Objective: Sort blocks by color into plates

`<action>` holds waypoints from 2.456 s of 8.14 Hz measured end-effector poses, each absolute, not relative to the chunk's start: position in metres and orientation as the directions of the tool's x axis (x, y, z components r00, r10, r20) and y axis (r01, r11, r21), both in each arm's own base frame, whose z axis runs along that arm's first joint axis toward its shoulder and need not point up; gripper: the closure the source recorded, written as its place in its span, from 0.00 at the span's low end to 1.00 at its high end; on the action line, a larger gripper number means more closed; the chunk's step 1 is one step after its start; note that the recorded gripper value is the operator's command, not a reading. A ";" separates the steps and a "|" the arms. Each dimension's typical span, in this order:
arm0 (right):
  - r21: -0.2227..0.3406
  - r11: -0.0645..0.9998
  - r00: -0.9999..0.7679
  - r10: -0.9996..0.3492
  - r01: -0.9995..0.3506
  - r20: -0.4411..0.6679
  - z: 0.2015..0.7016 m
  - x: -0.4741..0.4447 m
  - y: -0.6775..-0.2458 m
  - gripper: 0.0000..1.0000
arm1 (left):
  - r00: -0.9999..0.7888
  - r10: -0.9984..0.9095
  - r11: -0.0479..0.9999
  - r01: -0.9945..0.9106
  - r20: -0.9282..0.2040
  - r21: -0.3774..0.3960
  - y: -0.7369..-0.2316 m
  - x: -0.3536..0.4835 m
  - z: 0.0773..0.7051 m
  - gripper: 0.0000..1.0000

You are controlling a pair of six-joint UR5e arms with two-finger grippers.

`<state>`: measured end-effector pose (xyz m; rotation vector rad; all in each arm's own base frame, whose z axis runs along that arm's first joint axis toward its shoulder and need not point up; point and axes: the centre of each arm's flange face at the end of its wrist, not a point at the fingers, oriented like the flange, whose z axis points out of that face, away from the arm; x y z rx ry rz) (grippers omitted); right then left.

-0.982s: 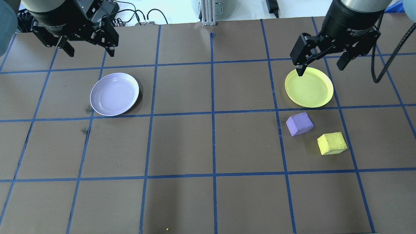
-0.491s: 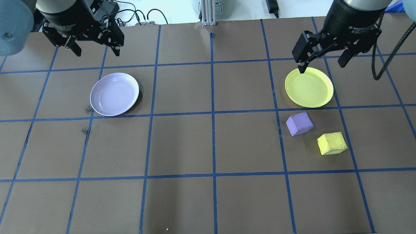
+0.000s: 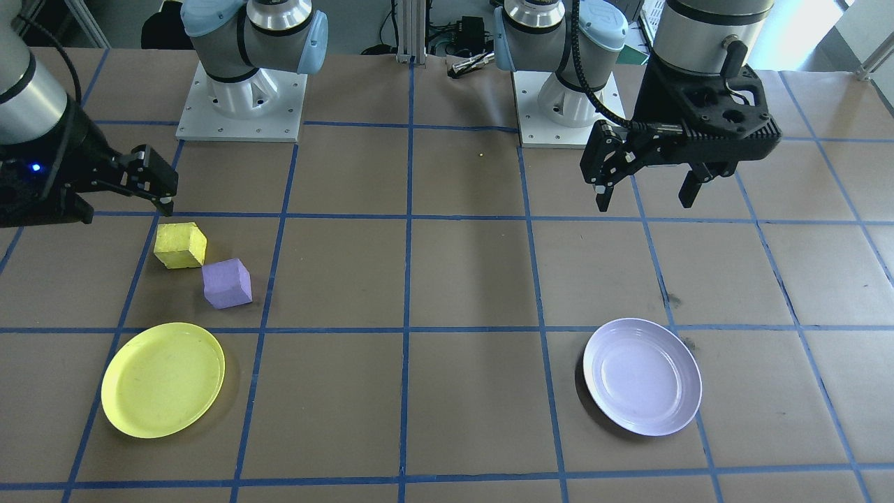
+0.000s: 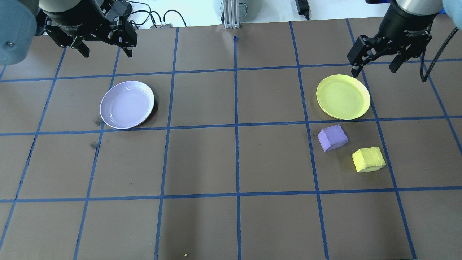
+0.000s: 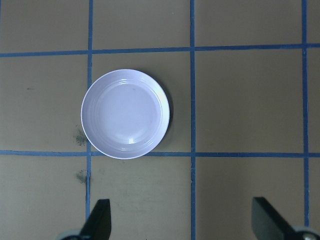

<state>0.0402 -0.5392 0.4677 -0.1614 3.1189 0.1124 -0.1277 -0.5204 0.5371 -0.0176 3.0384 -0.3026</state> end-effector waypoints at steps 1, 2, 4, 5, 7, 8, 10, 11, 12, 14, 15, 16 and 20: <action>0.087 0.989 -0.992 -0.121 -0.123 -0.025 0.441 0.025 -0.543 0.00 | -0.996 -0.024 0.978 -0.006 -0.087 -0.210 -0.516 -0.127 0.543 0.00; 0.096 0.986 -0.990 -0.139 -0.139 -0.014 0.410 0.014 -0.540 0.00 | -0.996 -0.024 0.975 -0.005 -0.085 -0.223 -0.509 -0.128 0.550 0.00; 0.114 0.983 -0.989 -0.147 -0.143 0.029 0.350 -0.010 -0.518 0.00 | -0.996 -0.029 0.974 -0.010 -0.080 -0.226 -0.506 -0.129 0.552 0.00; 0.132 0.982 -0.990 -0.139 -0.135 0.024 0.321 -0.025 -0.502 0.00 | -0.997 -0.029 0.975 -0.012 -0.078 -0.220 -0.504 -0.130 0.550 0.00; 0.202 0.972 -0.993 -0.121 -0.119 0.000 0.258 -0.038 -0.466 0.00 | -0.998 -0.034 0.977 -0.022 -0.053 -0.214 -0.504 -0.129 0.545 0.00; 0.234 0.965 -0.993 -0.121 -0.116 0.006 0.232 -0.041 -0.457 0.00 | -0.998 -0.035 0.978 -0.025 -0.045 -0.209 -0.506 -0.129 0.542 0.00; 0.295 0.948 -0.993 -0.122 -0.118 -0.007 0.195 -0.043 -0.453 0.49 | -0.999 -0.032 0.980 -0.023 -0.043 -0.198 -0.509 -0.130 0.536 0.00; 0.303 0.946 -0.993 -0.120 -0.117 -0.007 0.188 -0.044 -0.454 0.71 | -0.998 -0.029 0.981 -0.019 -0.048 -0.191 -0.509 -0.129 0.534 0.00; 0.306 0.946 -0.994 -0.112 -0.108 -0.003 0.186 -0.045 -0.454 0.73 | -0.998 -0.027 0.983 -0.016 -0.052 -0.185 -0.510 -0.129 0.532 0.00; 0.300 0.952 -0.997 -0.075 -0.068 0.013 0.191 -0.047 -0.460 0.75 | -0.998 -0.025 0.985 -0.015 -0.052 -0.172 -0.514 -0.129 0.526 0.00; 0.297 0.953 -0.998 -0.060 -0.052 0.018 0.204 -0.050 -0.470 0.74 | -0.998 -0.024 0.986 -0.014 -0.056 -0.167 -0.513 -0.128 0.526 0.00; 0.293 0.955 -0.999 -0.049 -0.041 0.018 0.230 -0.055 -0.489 0.73 | -0.998 -0.023 0.987 -0.014 -0.058 -0.161 -0.513 -0.128 0.525 0.00; 0.229 0.973 -0.999 -0.026 -0.019 0.028 0.294 -0.029 -0.619 0.65 | -0.998 -0.022 0.988 -0.013 -0.058 -0.152 -0.519 -0.128 0.518 0.00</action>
